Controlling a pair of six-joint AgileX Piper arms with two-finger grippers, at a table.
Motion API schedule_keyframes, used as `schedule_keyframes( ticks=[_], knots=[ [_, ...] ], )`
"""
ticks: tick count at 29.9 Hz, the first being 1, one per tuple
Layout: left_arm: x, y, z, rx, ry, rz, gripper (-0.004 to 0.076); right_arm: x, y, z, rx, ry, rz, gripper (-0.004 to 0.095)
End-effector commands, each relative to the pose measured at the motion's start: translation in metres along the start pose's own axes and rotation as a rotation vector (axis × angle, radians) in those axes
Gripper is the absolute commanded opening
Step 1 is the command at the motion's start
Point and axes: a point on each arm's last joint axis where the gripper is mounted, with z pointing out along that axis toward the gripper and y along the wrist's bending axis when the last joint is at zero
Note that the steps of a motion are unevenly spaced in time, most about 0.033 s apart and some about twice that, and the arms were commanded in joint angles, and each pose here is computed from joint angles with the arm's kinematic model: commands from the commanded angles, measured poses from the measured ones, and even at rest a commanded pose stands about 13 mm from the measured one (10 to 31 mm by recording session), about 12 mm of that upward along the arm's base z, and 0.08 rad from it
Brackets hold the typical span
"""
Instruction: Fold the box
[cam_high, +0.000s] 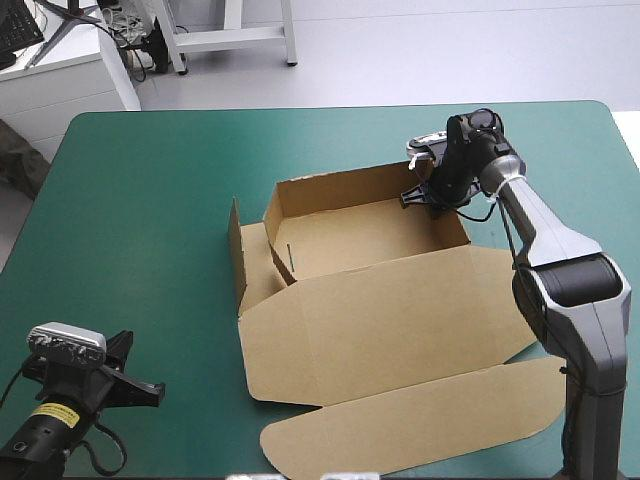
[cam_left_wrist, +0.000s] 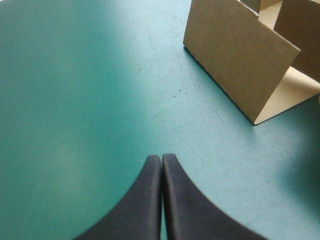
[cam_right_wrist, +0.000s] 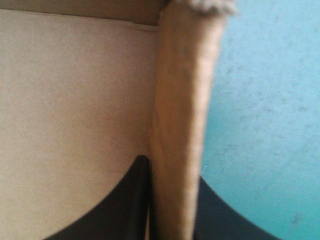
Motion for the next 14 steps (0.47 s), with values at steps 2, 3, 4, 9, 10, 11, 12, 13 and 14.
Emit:
schedule_keyframes(
  ticks=[2, 3, 4, 9, 10, 11, 12, 13, 14],
  knots=[
    [-0.013, 0.001, -0.003, -0.004, -0.087, -0.011, -0.001, 0.0, -0.001, -0.033, 0.017, -0.064, 0.018, -0.0013],
    [-0.013, 0.001, -0.003, -0.004, -0.087, -0.011, -0.001, 0.001, -0.001, -0.035, 0.021, -0.069, 0.017, -0.002],
    [-0.013, 0.001, -0.003, -0.004, -0.087, -0.011, -0.001, 0.001, -0.001, -0.04, 0.023, -0.08, 0.016, -0.002],
    [-0.013, 0.001, -0.003, -0.004, -0.087, -0.011, -0.001, 0.006, -0.003, -0.081, 0.066, -0.165, 0.005, -0.002],
    [-0.012, 0.001, -0.003, -0.004, -0.086, -0.011, -0.001, 0.008, -0.004, -0.092, 0.085, -0.188, 0.001, -0.002],
    [-0.012, 0.001, -0.003, -0.004, -0.086, -0.011, -0.001, 0.011, -0.004, -0.102, 0.102, -0.208, 0.002, -0.002],
    [-0.012, 0.001, -0.003, -0.003, -0.084, -0.011, -0.001, 0.014, -0.006, -0.116, 0.125, -0.235, 0.004, -0.002],
    [-0.012, 0.001, -0.003, -0.003, -0.084, -0.011, -0.001, 0.018, -0.007, -0.13, 0.147, -0.264, 0.011, -0.002],
    [-0.012, 0.001, -0.003, -0.003, -0.083, -0.011, -0.001, 0.023, -0.008, -0.144, 0.165, -0.293, 0.023, -0.002]
  ],
)
